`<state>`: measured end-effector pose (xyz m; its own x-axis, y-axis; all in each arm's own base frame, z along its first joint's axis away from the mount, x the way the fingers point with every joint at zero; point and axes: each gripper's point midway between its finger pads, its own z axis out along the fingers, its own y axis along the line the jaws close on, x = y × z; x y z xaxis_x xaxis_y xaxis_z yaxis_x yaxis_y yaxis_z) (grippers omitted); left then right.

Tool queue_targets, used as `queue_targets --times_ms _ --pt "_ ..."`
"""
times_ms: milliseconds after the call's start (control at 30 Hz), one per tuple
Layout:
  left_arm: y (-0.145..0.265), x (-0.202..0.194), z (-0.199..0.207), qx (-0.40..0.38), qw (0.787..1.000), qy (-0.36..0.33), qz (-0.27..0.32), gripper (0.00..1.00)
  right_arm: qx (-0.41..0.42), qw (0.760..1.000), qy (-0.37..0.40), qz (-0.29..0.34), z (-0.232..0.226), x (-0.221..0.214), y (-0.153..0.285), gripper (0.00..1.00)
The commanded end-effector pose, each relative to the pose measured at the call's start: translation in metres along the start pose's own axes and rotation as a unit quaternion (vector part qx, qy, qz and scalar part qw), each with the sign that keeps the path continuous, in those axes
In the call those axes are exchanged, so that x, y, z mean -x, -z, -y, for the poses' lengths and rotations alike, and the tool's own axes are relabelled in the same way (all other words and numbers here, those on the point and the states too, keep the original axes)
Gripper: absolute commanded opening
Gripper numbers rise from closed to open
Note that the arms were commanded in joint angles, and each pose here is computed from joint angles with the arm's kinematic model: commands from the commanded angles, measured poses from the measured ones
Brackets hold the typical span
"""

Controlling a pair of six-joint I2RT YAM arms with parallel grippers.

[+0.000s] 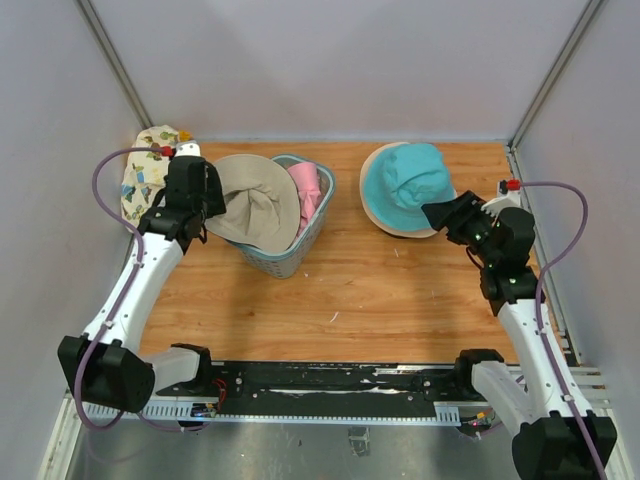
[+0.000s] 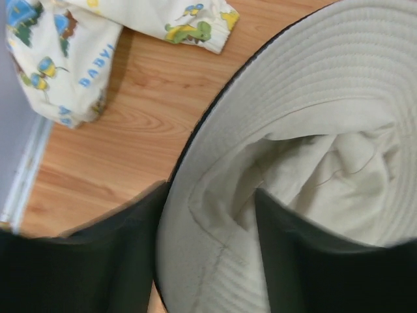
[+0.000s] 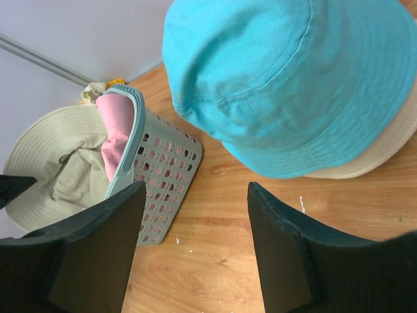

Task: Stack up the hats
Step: Pick up the hat from the bin.

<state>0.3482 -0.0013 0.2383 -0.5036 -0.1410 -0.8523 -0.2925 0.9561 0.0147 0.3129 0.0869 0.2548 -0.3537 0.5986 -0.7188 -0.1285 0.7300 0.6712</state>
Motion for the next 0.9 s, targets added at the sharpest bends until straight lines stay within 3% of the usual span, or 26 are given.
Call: queue_targets --times_ms 0,67,133,167,400,633,867 --pt "-0.007 0.000 0.016 -0.047 0.999 0.015 0.003 0.43 0.004 0.999 0.044 0.003 -0.015 0.003 0.000 0.65" --pt "-0.006 -0.001 0.020 -0.058 0.998 0.017 0.003 0.18 0.004 0.998 0.061 0.000 -0.021 0.002 0.000 0.65" --pt "-0.002 0.002 0.024 -0.072 0.997 0.023 0.007 0.03 0.008 0.997 0.083 -0.006 -0.030 -0.001 0.001 0.65" --pt "0.000 0.005 0.026 -0.078 0.997 0.026 0.010 0.01 0.012 0.995 0.095 -0.008 -0.036 -0.002 0.002 0.65" --pt "0.037 0.053 0.040 -0.137 0.987 0.063 0.063 0.01 0.056 0.984 0.171 -0.020 -0.088 -0.010 0.009 0.65" --pt "0.086 0.092 0.081 -0.289 0.946 0.057 0.133 0.01 0.129 0.976 0.174 -0.035 -0.152 -0.026 0.013 0.65" --pt "0.099 0.068 0.126 -0.375 0.914 0.031 0.150 0.00 0.203 0.976 0.036 -0.068 -0.209 -0.051 0.007 0.65"
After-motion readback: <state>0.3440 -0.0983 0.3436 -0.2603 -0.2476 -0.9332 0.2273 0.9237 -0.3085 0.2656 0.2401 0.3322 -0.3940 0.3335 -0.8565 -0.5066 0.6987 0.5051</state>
